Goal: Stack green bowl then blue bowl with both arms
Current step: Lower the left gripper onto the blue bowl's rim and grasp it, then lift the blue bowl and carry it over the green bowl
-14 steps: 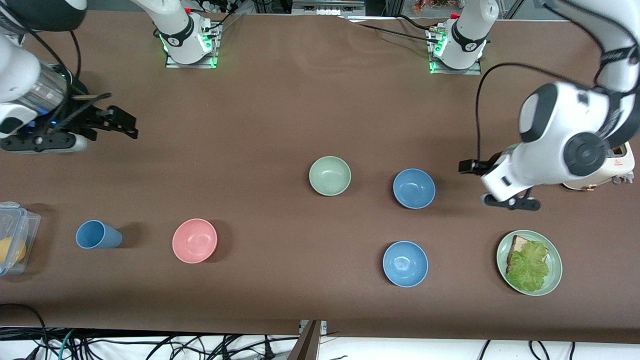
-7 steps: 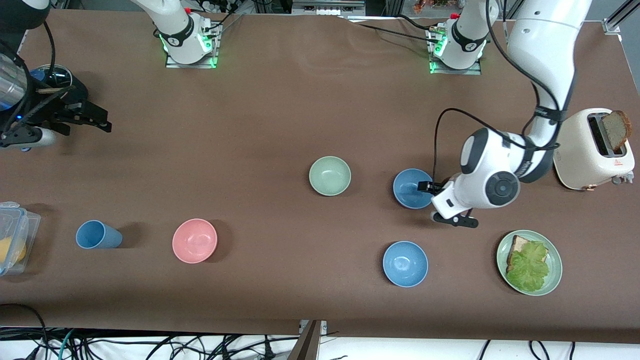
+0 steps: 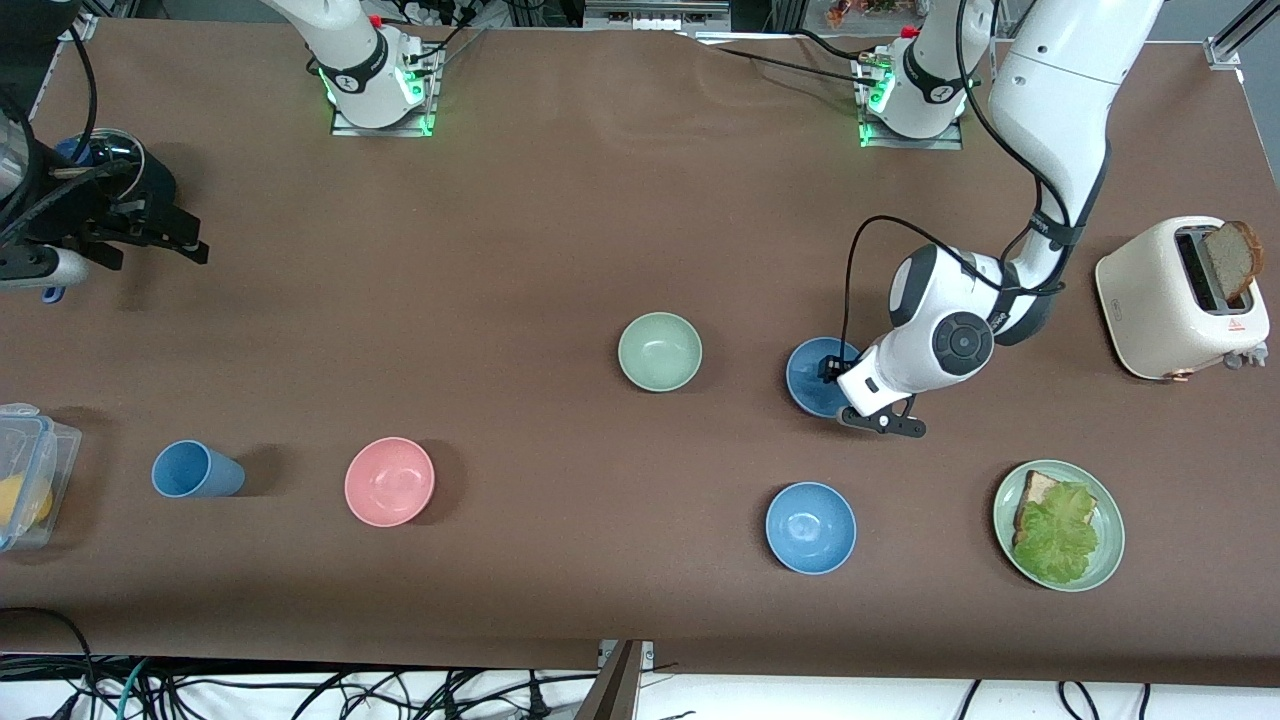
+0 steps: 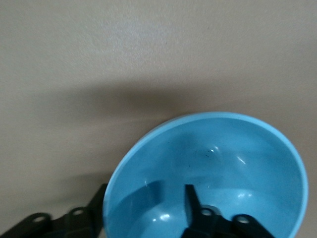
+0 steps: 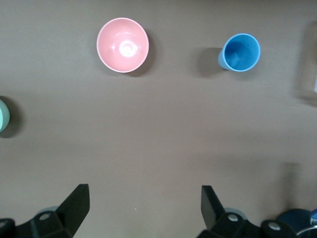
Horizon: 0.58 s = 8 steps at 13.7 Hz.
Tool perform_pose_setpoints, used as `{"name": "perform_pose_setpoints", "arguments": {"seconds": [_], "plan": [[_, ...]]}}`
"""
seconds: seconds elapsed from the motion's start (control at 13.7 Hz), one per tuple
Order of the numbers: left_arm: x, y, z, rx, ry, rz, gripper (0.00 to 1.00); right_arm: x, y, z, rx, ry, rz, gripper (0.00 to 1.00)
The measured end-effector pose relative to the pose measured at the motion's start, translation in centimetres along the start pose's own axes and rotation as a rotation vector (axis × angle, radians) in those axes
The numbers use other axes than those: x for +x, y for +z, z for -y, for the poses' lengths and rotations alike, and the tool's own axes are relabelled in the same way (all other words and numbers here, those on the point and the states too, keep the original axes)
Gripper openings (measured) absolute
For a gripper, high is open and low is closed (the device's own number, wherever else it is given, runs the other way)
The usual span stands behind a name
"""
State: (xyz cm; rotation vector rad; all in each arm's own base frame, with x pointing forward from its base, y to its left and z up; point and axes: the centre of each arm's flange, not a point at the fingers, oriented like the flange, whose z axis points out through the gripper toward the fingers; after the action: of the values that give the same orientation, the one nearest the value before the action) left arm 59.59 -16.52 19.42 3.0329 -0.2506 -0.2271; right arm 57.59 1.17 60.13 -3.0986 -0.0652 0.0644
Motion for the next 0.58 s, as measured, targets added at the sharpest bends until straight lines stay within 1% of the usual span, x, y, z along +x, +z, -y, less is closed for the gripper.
{"name": "perform_pose_setpoints", "arguments": {"seconds": [0.07,0.15,0.22,0.29,0.36,0.44,0.58], "plan": [[0.0,-0.5,0.0,0.008,0.007,-0.007,0.5,0.1,0.2,-0.6,-0.001,0.011,0.004,1.0],[0.0,-1.0,0.0,0.01,0.009,-0.012,0.41,0.1,0.3,-0.8,-0.001,0.014,0.006,1.0],[0.0,-1.4,0.0,0.011,0.009,-0.012,0.29,0.1,0.3,-0.6,-0.001,0.011,0.007,1.0],[-0.1,-1.7,0.1,0.012,0.007,-0.008,0.19,0.1,0.3,-0.2,-0.001,0.004,0.006,1.0],[-0.2,-2.0,0.2,0.014,0.006,-0.005,0.08,0.1,0.3,0.5,0.0,-0.01,0.007,1.0],[-0.2,-2.3,0.3,0.014,0.006,-0.002,0.05,0.1,0.3,1.5,0.002,-0.028,0.007,1.0],[-0.4,-3.6,0.4,0.017,0.004,0.01,0.05,0.0,0.2,3.0,0.005,-0.055,0.005,1.0]]}}
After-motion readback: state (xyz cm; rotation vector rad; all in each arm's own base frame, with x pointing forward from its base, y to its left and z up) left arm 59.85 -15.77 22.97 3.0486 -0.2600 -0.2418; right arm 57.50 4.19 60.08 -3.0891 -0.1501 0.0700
